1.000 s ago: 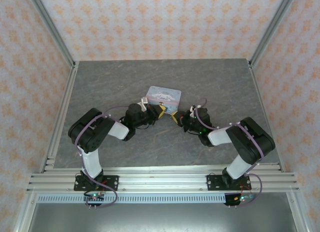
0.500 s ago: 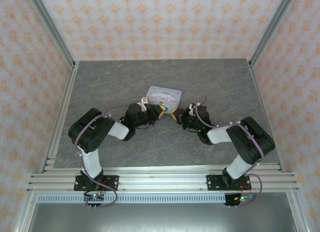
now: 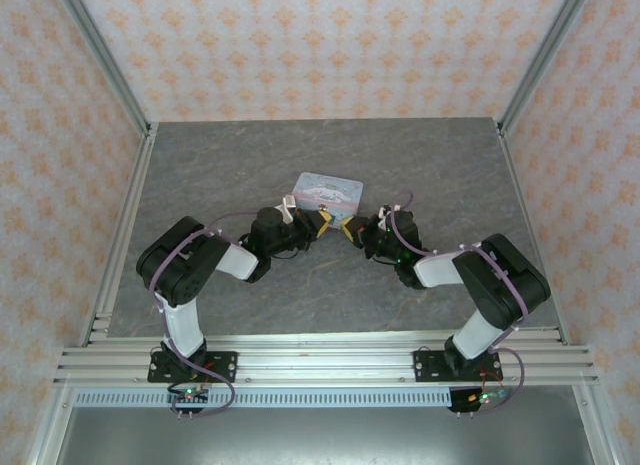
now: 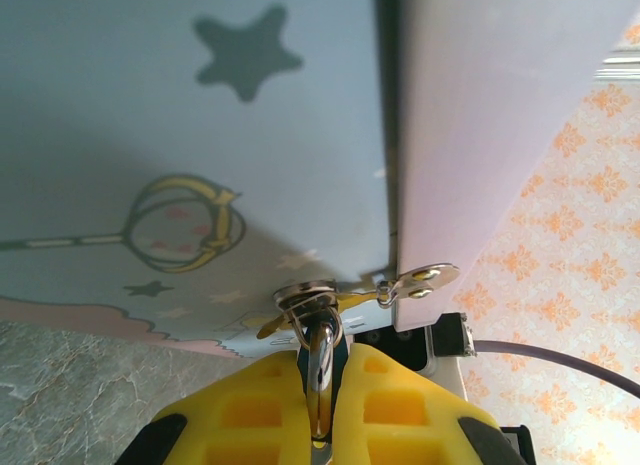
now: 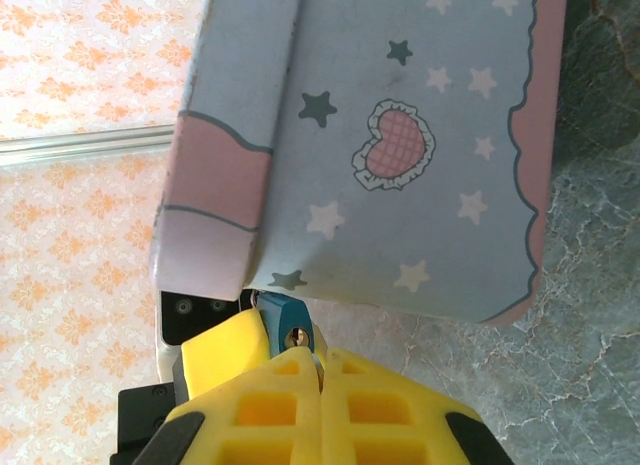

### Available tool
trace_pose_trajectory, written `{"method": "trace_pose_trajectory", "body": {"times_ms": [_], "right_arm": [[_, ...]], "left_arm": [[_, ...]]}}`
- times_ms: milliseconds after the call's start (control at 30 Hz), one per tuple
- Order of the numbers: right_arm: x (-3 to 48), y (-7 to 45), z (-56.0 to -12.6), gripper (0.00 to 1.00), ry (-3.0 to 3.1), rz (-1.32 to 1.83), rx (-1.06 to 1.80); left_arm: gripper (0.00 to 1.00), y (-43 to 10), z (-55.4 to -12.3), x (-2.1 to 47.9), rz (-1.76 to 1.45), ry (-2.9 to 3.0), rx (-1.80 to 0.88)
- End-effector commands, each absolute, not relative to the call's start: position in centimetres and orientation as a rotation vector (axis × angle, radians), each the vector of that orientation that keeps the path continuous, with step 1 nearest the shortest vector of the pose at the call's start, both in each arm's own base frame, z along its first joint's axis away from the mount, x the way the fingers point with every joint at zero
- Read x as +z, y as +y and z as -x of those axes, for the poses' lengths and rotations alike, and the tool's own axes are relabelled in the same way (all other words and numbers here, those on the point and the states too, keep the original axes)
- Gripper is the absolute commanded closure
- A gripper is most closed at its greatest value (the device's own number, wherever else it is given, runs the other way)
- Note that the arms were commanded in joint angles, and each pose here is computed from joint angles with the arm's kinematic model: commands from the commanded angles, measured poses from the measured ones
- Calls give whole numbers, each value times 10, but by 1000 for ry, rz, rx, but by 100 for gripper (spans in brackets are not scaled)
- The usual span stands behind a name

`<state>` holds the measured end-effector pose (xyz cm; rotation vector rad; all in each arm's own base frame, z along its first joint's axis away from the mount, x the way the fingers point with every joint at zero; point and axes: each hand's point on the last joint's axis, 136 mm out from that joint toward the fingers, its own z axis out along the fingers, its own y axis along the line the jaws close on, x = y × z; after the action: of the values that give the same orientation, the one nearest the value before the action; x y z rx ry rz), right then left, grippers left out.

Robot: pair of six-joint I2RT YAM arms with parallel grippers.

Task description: Unlock the padlock with the key

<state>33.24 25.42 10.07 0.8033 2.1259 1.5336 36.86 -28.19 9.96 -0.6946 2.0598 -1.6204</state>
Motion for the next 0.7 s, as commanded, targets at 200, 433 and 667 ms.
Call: {"method": "trace_pose_trajectory", "body": {"times_ms": [200, 433, 667], "right_arm": [[95, 250, -335, 100, 2119, -808, 1477], [95, 249, -333, 100, 2122, -803, 1481], [100, 255, -337, 100, 2123, -787, 1498]], "left_arm": [[100, -282, -369, 114, 627, 2026, -1642], [100, -282, -369, 115, 625, 2027, -1639], [100, -283, -369, 115, 623, 2027, -1638]]}}
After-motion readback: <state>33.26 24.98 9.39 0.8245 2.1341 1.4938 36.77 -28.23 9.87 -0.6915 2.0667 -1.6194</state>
